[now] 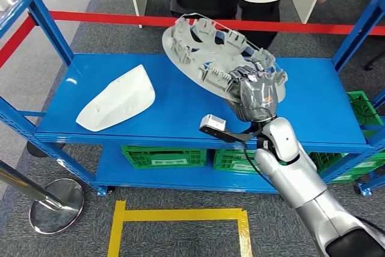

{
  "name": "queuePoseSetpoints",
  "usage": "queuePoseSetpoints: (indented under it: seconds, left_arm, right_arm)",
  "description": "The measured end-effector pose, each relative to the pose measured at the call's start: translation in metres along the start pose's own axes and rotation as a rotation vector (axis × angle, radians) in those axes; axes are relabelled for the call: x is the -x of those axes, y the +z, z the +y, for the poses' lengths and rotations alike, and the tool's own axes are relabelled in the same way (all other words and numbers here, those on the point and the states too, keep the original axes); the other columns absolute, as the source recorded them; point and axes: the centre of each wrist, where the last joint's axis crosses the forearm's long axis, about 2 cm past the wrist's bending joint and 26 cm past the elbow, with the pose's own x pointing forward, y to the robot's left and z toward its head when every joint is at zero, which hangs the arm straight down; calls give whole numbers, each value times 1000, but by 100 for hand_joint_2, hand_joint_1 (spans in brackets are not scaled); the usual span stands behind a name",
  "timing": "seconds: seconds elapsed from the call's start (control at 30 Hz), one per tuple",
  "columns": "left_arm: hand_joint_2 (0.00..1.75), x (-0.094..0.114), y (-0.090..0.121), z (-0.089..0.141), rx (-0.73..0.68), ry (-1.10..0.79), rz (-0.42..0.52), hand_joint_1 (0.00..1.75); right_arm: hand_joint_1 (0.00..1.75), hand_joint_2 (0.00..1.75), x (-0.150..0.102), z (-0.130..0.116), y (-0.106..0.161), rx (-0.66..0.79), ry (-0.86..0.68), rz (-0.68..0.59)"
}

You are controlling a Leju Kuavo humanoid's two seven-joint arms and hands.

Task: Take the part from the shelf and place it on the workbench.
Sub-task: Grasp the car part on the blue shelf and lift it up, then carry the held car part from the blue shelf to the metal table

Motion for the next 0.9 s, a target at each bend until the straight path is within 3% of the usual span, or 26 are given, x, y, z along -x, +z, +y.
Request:
queuePoseSetpoints:
  seconds: [0.33,0.9]
  left_arm:
    - [175,-2,-1,0,-18,-1,12,0]
    - [175,-3,-8,9,-40,29,21,0]
  right_arm:
    - [175,175,-2,3,6,-11,40,-5]
    - [175,175,-23,9,-22,9,30,-56]
